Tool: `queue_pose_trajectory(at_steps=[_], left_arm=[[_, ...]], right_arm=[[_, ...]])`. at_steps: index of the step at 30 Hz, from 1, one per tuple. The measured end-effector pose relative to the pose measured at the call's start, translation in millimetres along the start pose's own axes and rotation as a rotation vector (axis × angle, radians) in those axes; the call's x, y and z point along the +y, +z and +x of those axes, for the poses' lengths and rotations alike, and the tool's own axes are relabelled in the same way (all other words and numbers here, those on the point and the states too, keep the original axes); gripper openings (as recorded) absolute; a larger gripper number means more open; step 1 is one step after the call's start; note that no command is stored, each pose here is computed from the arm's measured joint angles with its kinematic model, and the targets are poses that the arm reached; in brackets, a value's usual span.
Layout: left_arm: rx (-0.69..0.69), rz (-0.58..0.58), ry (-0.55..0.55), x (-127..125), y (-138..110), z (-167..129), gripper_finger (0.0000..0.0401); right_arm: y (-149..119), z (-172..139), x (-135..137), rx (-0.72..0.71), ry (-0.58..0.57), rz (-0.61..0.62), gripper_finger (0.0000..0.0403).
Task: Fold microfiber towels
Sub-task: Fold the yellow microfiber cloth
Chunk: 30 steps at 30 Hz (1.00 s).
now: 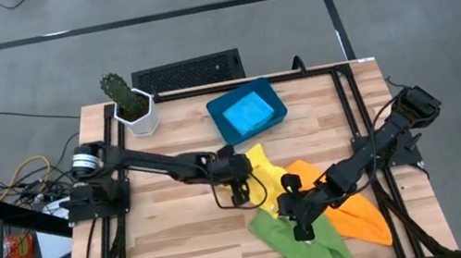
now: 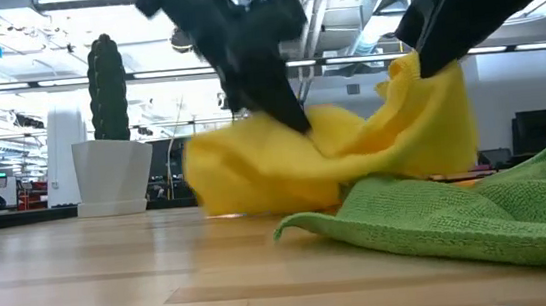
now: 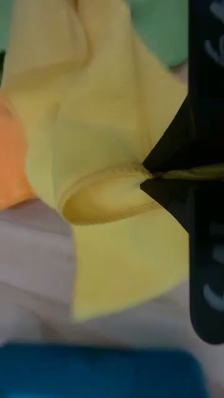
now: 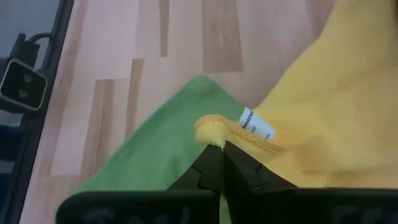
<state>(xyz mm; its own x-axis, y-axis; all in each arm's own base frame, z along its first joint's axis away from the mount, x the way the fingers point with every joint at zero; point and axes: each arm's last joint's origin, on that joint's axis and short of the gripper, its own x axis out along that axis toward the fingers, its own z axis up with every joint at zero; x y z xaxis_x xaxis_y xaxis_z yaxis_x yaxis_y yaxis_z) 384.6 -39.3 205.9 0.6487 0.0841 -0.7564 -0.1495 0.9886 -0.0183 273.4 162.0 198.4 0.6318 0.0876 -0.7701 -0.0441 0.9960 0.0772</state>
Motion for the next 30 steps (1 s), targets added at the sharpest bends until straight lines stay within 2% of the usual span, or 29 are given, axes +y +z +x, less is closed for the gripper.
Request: queue_pose_trajectory(at_steps=[5, 9, 12, 16, 19, 22, 24, 27, 30], left_arm=[[0.079, -0.032, 0.043, -1.2, 19.2, -68.2, 0.0002], [0.088, -0.103, 0.085, 0.4, 22.2, -133.1, 0.0001], [0.049, -0.217, 0.113, 5.4, 16.1, -176.4, 0.0001], [-0.081, -0.343, 0.108, 10.4, 7.9, -227.3, 0.0001], [-0.184, -0.354, 0.173, 17.9, 2.8, -252.5, 0.0001], [-0.251, -0.358, 0.262, 30.3, 0.4, -266.7, 0.0001], [-0.272, -0.379, 0.279, 37.1, -0.1, -272.2, 0.0004], [-0.289, -0.414, 0.246, 42.0, -0.9, -279.1, 0.0019], [-0.284, -0.413, 0.207, 40.4, -0.7, -279.8, 0.004]], right_arm=[[4.6, -3.7, -4.7, -0.021, -0.001, 0.044, 0.0026], [15.3, -20.3, -14.1, -0.097, -0.025, 0.063, 0.0021], [27.6, -40.8, -26.5, -0.2, -0.072, 0.055, 0.0024], [44.7, -66.5, -47.0, -0.338, -0.115, 0.047, 0.0031], [61.4, -79.4, -66.4, -0.468, -0.149, 0.032, 0.0026], [80.7, -88.1, -89.3, -0.624, -0.218, 0.009, 0.002], [91.0, -92.6, -103.6, -0.686, -0.239, 0.027, 0.0019], [108.6, -98.5, -113.5, -0.691, -0.142, 0.006, 0.0023], [119.7, -95.8, -108.3, -0.64, -0.08, -0.028, 0.0021]])
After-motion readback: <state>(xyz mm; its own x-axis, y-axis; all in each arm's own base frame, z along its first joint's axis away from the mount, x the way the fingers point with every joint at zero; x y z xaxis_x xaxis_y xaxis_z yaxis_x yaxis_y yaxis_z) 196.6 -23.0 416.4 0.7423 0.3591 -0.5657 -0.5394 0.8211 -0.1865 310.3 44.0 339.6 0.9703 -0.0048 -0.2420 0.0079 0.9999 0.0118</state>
